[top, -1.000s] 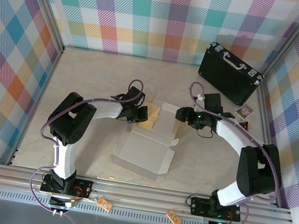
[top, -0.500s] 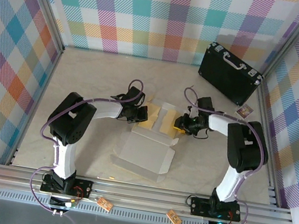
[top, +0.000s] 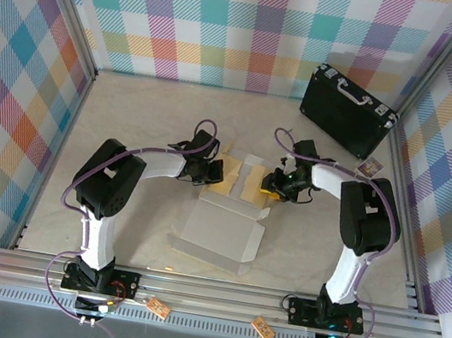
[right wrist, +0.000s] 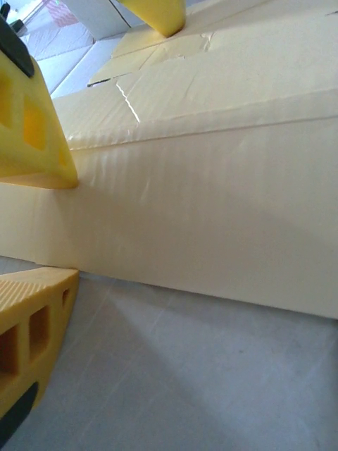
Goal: Fold the paper box
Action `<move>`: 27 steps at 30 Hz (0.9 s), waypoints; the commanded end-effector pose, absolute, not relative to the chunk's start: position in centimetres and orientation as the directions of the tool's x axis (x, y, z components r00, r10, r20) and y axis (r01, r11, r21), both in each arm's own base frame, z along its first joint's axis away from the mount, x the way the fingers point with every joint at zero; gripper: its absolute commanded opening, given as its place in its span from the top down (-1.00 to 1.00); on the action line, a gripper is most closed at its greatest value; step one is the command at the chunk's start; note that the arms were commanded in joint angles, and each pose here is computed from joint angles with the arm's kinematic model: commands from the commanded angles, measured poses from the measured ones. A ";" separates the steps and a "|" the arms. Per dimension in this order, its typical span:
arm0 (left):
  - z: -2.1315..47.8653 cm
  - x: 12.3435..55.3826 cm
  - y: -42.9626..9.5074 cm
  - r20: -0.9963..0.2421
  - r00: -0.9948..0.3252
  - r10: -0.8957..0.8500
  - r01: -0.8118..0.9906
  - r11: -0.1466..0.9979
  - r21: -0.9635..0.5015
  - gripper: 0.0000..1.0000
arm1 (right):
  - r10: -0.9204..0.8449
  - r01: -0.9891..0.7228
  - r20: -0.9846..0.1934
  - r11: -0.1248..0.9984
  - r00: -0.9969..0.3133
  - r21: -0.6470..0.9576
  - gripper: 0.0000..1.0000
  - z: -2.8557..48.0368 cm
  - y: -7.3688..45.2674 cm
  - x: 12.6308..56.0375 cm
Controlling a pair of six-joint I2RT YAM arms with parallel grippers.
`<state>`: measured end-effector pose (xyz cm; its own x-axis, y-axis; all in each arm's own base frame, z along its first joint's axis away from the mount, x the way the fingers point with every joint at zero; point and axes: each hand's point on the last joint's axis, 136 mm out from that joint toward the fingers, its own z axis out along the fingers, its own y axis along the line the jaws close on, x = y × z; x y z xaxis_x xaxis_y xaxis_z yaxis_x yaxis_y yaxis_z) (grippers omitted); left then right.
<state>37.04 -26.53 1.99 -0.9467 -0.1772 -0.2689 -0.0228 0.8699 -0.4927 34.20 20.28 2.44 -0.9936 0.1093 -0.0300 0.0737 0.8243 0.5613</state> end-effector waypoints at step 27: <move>-5.2 29.4 -23.1 -0.014 -0.993 -0.118 -0.109 0.947 -0.302 1.00 | -0.291 -0.300 0.119 0.951 -0.949 -0.071 0.72 -5.6 21.2 30.7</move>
<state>37.01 -26.44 2.06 -0.9454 -0.1786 -0.2727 -0.0225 0.8704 -0.4918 33.93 20.43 1.25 -0.9629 -0.2693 -0.0190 -0.2636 0.9531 -0.1485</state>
